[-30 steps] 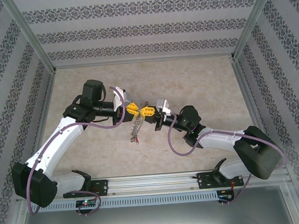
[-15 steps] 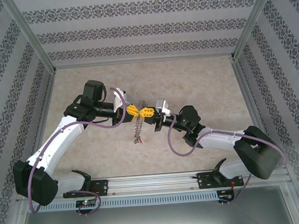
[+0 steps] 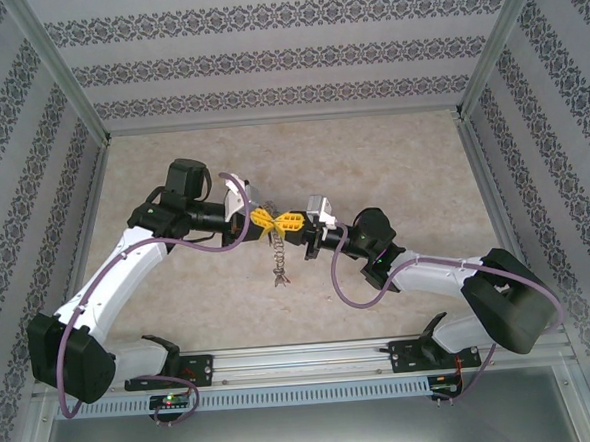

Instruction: Put the keys on the keyring

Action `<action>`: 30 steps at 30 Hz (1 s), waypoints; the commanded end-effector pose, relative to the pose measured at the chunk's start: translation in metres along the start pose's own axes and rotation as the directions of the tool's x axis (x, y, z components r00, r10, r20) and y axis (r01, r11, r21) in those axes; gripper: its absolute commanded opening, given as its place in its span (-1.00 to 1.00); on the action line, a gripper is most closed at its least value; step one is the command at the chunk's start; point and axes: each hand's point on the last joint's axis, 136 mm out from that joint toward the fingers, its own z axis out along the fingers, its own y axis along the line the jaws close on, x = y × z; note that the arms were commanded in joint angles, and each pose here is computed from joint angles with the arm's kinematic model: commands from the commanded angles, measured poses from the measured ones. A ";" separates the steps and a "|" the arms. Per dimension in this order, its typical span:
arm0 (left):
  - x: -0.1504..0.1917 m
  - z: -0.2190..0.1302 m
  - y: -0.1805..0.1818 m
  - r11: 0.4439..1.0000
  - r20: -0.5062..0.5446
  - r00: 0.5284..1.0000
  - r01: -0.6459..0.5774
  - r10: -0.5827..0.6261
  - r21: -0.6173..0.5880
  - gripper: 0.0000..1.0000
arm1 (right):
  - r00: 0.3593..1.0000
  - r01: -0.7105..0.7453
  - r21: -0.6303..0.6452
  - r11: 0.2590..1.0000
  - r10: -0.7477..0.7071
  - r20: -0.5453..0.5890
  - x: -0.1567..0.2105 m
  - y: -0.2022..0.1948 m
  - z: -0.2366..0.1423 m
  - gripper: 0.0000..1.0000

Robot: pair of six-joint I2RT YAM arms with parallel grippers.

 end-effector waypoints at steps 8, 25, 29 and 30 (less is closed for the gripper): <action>0.013 -0.006 -0.004 0.998 -0.099 0.994 -0.053 0.051 -0.016 -1.00 | 0.991 0.126 -0.072 0.989 -0.128 -0.035 -0.012 0.007 -0.004 -0.99; 0.032 0.012 -0.018 0.959 -0.340 0.898 -0.281 0.278 0.043 -1.00 | 0.837 0.174 -0.282 0.944 -0.292 -0.462 0.040 0.021 -0.039 -0.27; 0.031 0.018 -0.024 0.949 -0.346 0.885 -0.306 0.312 0.075 -1.00 | 0.846 0.132 -0.289 0.948 -0.260 -0.465 0.037 0.023 -0.037 -0.27; 0.032 0.019 -0.025 0.946 -0.358 0.877 -0.313 0.321 0.081 -1.00 | 0.852 0.118 -0.294 0.948 -0.249 -0.461 0.036 0.025 -0.036 -0.26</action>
